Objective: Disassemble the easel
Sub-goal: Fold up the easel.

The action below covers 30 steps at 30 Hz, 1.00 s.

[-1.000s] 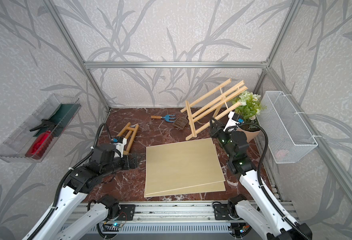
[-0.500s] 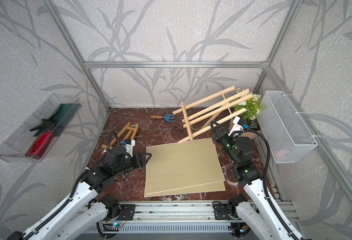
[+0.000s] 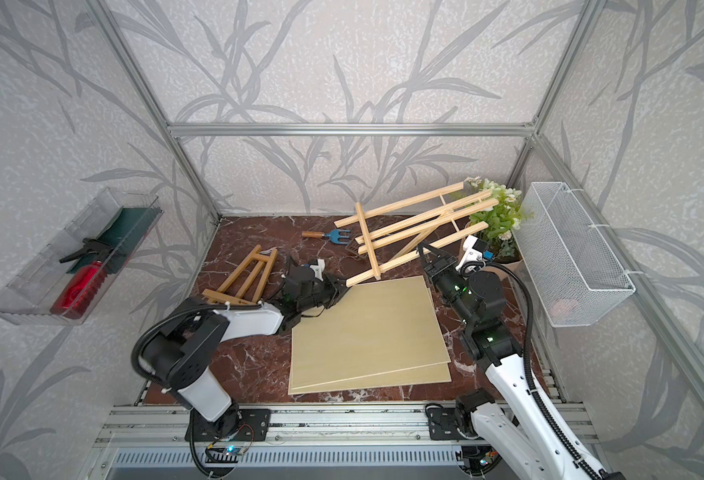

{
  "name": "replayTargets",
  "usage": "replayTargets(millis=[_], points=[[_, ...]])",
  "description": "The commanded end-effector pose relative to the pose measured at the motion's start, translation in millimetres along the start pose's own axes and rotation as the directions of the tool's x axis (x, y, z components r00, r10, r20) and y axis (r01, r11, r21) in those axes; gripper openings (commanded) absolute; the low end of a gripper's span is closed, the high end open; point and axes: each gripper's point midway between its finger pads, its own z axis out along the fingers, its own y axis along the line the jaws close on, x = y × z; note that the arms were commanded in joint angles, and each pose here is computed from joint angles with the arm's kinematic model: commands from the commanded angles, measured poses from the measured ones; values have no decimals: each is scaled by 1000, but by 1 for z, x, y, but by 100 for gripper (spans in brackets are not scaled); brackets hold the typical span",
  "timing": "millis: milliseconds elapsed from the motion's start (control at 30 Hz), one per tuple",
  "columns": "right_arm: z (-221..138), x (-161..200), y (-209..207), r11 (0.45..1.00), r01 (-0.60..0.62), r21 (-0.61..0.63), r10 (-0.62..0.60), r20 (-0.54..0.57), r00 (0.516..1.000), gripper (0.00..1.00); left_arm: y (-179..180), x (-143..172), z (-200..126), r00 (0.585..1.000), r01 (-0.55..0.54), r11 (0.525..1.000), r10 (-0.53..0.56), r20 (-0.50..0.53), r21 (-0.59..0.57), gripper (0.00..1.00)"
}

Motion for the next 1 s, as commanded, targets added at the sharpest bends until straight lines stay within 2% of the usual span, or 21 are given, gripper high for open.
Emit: replayTargets(millis=[0,33,267,433,700,967], points=[[-9,-13,54,986,3,-165,3,34,999,0,-50,0,23,996,79,976,-69,-56,205,5],[-9,-12,53,986,-1,-166,7,33,999,0,-50,3,31,994,93,974,-80,-72,206,0],[-6,-10,53,985,-11,-171,15,19,1000,0,-61,23,73,979,147,962,-109,-171,231,0],[-6,-11,55,984,-13,-177,16,18,1000,0,-64,38,83,969,173,954,-121,-214,246,0],[-4,-13,42,986,-23,-165,27,21,999,0,-83,49,71,956,223,911,-135,-259,346,0],[-4,-14,15,990,-62,-128,66,25,998,0,-114,46,46,963,191,887,-86,-254,420,0]])
